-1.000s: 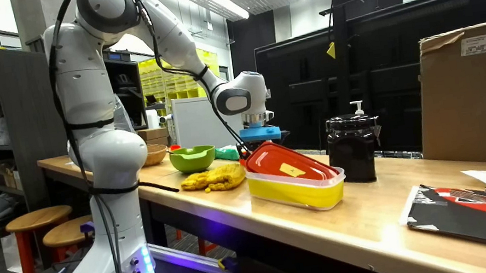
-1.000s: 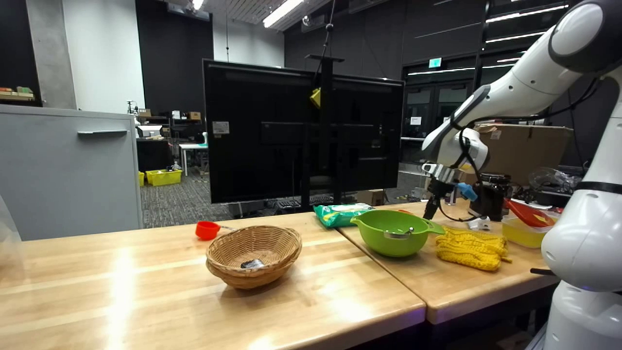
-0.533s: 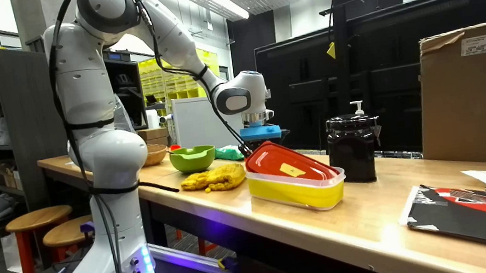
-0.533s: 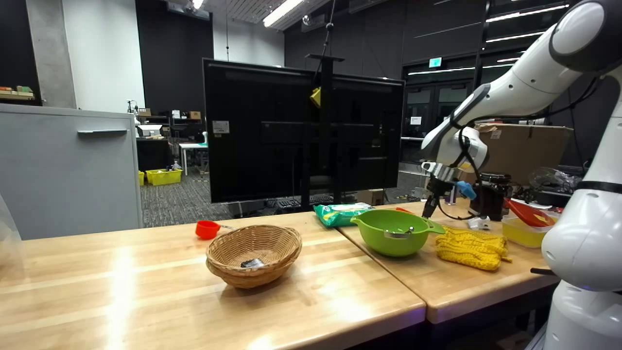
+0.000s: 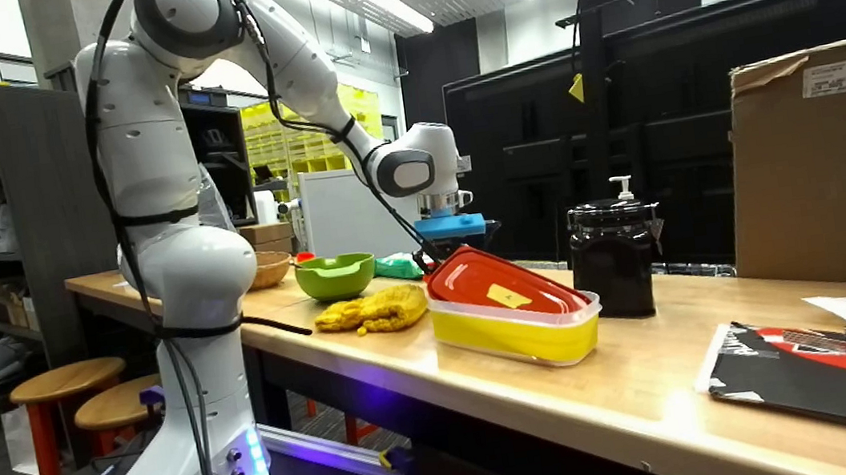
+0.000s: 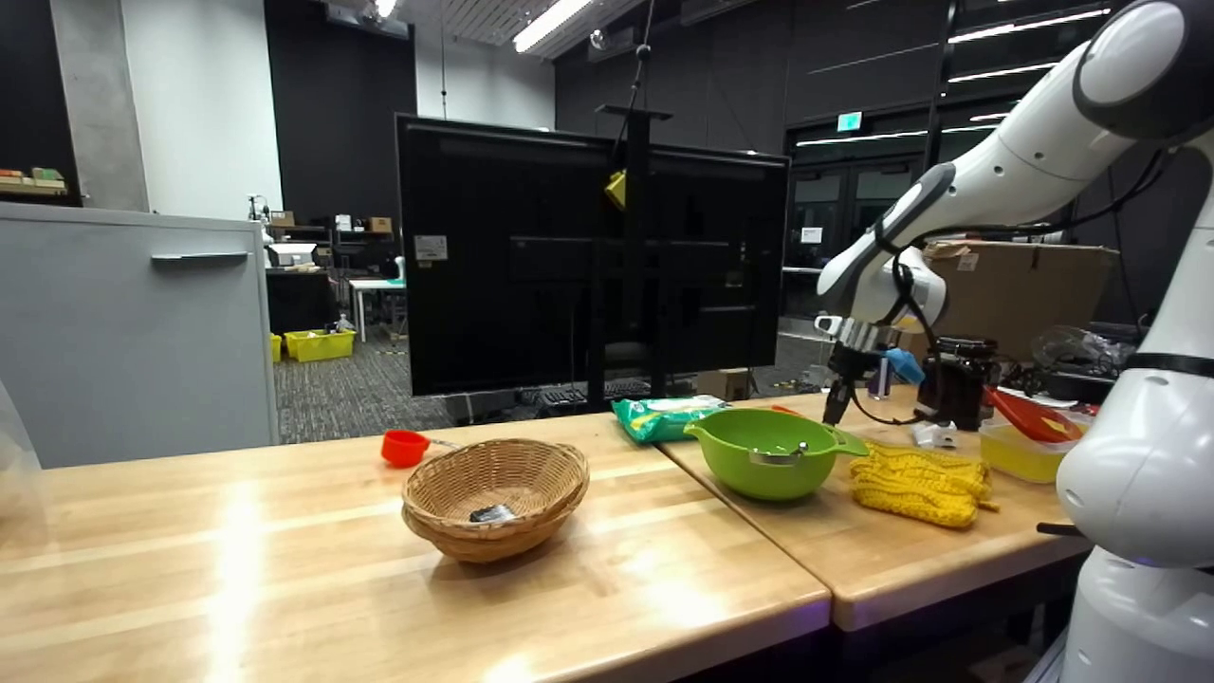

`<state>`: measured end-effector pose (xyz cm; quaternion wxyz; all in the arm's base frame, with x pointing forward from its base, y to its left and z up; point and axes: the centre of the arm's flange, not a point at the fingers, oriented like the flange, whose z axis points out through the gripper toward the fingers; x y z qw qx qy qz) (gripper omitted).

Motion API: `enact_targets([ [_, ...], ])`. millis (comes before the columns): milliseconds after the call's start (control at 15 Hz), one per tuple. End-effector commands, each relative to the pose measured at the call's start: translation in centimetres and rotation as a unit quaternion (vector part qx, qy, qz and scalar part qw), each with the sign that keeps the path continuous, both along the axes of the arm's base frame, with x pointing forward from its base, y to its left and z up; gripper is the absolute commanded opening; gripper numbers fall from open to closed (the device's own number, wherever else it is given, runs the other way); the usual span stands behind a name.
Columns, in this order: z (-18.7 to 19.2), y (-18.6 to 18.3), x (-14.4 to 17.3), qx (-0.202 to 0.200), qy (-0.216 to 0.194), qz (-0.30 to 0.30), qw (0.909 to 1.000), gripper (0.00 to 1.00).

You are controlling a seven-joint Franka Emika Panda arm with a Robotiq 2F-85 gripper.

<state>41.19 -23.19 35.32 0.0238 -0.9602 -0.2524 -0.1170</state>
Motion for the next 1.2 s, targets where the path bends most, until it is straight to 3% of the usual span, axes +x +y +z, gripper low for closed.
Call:
enact_targets([
  [0, 2.2, 0.8, -0.3, -0.019, 0.019, -0.006, 0.9996, 0.04],
  [667, 6.1, 1.3, -0.5, -0.064, 0.047, -0.011, 0.9968, 0.04],
  [1133, 9.6, 2.3, -2.5, -0.11, 0.061, -0.016, 0.9919, 0.04],
])
